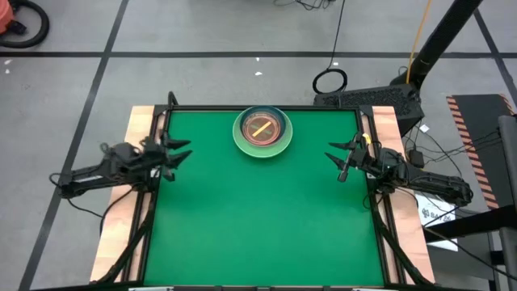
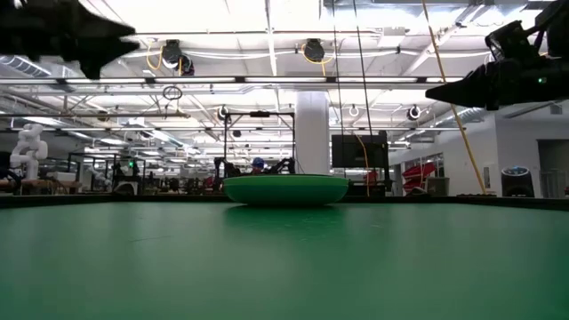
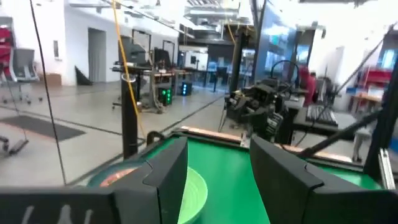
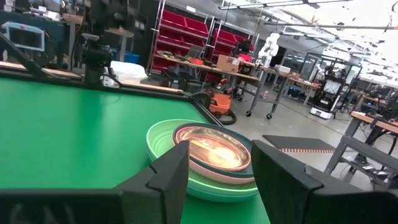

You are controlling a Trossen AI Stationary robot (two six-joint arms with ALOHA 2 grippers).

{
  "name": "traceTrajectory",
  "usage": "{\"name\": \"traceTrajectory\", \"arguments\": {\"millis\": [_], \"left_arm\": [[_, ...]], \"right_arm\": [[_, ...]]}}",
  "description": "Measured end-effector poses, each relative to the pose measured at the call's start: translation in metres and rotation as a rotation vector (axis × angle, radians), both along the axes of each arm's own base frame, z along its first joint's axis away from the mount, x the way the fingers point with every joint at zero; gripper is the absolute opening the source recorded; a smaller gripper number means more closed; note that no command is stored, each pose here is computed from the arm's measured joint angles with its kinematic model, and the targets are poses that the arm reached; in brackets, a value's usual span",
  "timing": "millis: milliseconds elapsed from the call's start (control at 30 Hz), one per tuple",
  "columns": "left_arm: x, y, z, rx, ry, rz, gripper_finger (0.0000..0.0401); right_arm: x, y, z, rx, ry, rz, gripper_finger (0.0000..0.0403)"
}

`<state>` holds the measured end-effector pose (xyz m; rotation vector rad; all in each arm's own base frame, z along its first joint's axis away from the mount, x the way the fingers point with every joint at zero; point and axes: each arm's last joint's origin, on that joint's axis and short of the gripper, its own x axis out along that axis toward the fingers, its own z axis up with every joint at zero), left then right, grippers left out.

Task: Stack plastic plates
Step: Return to Home Position

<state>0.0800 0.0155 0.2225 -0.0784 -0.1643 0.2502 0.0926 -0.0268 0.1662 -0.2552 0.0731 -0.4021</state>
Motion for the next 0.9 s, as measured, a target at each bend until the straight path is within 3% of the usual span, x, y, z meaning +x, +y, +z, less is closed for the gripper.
{"name": "traceTrajectory", "arguments": {"millis": [133, 267, 667, 900], "left_arm": [[-0.014, -0.002, 0.019, 0.011, 0.101, -0.008, 0.0179], [-0.013, -0.002, 0.022, 0.012, 0.053, -0.008, 0.0179], [0.008, 0.000, -0.020, 0.011, 0.006, -0.026, 0.0179], [0.013, 0.001, -0.041, -0.020, 0.065, -0.028, 0.0179]], "right_arm": [[0.000, 0.000, 0.000, 0.031, -0.013, -0.001, 0.0164], [0.000, 0.000, 0.000, 0.035, -0.013, -0.001, 0.0164], [0.002, 0.000, -0.003, 0.019, 0.027, -0.001, 0.0164], [0.003, -0.001, -0.004, 0.017, 0.048, -0.002, 0.0164]]}}
